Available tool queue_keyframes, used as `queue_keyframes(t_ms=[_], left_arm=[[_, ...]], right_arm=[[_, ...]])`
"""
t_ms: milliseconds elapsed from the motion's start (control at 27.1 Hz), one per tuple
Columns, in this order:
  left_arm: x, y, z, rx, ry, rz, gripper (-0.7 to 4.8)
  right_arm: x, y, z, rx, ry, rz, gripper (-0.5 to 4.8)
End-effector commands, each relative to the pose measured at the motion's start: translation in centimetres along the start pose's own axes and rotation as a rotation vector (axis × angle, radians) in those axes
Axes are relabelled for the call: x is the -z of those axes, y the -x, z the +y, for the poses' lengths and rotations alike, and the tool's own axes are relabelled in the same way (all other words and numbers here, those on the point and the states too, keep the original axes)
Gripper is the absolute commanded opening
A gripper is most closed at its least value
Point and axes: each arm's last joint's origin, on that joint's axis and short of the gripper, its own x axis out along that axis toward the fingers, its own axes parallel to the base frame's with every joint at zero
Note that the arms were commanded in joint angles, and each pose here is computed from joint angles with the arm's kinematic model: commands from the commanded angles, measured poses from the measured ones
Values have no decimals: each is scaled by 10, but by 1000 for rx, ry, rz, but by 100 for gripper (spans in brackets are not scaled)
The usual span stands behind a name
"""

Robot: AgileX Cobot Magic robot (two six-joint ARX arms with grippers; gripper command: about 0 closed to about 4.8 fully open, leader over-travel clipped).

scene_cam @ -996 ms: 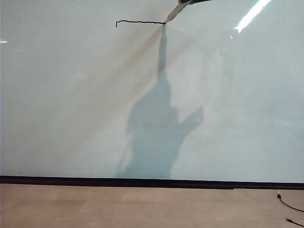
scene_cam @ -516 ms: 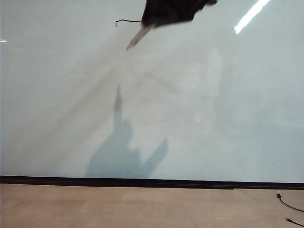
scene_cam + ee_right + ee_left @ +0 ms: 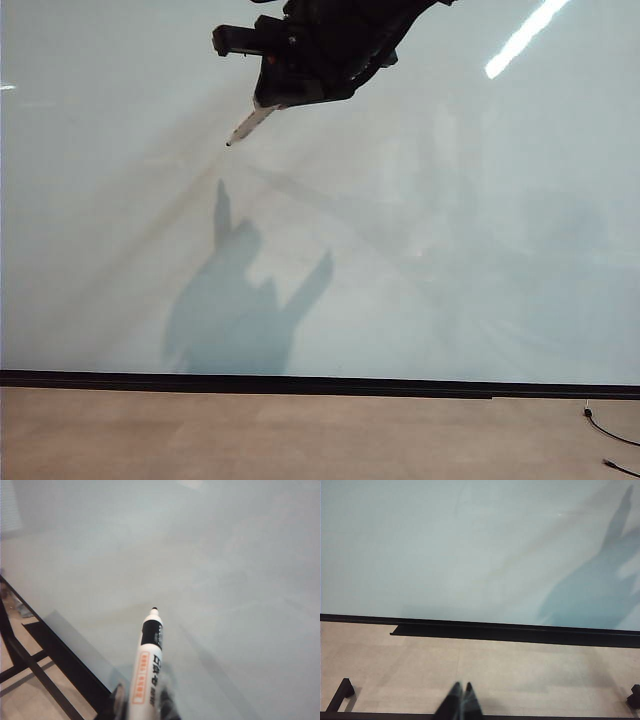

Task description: Pick up the pen on the shelf to the right of the whiteboard and write the letter Z.

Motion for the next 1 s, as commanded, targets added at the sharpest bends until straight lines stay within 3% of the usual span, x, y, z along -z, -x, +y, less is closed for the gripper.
queue_keyframes(t_ms=[37,996], left_arm=[[-1,0,0,0,-4,-7,-5],[-1,0,0,0,-4,-7,-5]], right_arm=[[-4,1,-3,35,-1,-12,-6],[-17,13,-19,199,11,-33,-6]])
